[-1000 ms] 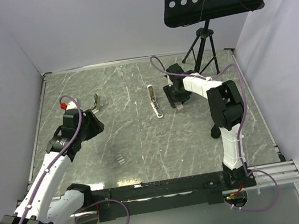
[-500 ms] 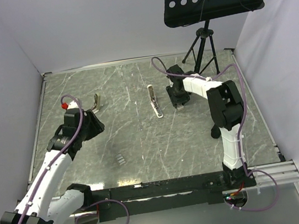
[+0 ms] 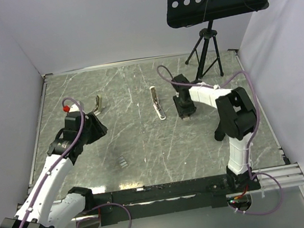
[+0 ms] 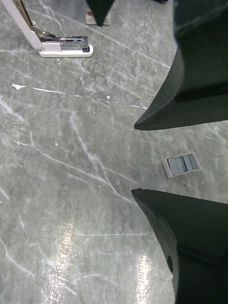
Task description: Unload the staples from the stapler
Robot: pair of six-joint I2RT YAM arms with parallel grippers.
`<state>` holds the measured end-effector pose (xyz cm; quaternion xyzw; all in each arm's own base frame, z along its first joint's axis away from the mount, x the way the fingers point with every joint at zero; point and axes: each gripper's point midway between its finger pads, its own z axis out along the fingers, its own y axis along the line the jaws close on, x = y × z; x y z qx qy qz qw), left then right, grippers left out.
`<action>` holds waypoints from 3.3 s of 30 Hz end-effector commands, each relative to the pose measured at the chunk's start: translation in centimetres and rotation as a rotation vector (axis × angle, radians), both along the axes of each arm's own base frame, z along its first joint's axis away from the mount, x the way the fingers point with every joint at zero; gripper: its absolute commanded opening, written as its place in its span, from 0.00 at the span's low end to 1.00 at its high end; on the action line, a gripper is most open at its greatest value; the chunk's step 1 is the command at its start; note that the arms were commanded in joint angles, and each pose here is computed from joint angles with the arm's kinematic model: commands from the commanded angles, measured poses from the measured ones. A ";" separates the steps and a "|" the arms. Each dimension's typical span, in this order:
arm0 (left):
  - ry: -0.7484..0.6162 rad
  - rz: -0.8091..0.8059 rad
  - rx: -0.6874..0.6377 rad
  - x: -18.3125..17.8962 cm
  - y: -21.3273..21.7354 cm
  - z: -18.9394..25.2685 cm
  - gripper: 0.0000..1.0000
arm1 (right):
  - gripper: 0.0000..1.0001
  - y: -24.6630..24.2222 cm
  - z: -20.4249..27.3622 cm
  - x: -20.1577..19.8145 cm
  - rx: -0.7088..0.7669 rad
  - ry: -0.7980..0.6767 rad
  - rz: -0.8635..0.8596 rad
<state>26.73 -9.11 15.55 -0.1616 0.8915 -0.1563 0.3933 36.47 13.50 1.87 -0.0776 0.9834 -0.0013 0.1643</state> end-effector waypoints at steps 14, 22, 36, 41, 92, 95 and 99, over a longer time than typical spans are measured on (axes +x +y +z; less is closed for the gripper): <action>-0.020 0.039 -0.132 -0.7 -1.0 1.1 0.61 | 0.42 14.7 3.9 -13.2 0.333 0.044 -0.039; -0.008 0.102 -0.159 -1.7 -0.3 0.7 0.66 | 0.52 24.1 5.8 -12.0 0.528 0.066 -0.151; 0.048 0.149 -0.135 -1.0 0.1 -0.4 0.64 | 0.55 24.0 10.6 -13.7 0.642 -0.039 0.204; 0.055 0.137 -0.085 -0.2 0.5 -0.1 0.64 | 0.44 20.8 7.7 -13.8 0.551 -0.002 0.281; 0.045 0.100 0.032 0.9 2.2 -0.5 0.65 | 0.22 22.2 2.4 -11.4 0.547 0.108 0.303; 0.042 0.101 0.032 0.8 2.3 -0.4 0.66 | 0.22 22.2 3.0 -11.4 0.553 0.105 0.306; 0.038 0.107 0.034 0.8 2.4 -0.3 0.66 | 0.23 21.6 5.3 -11.5 0.553 0.065 0.321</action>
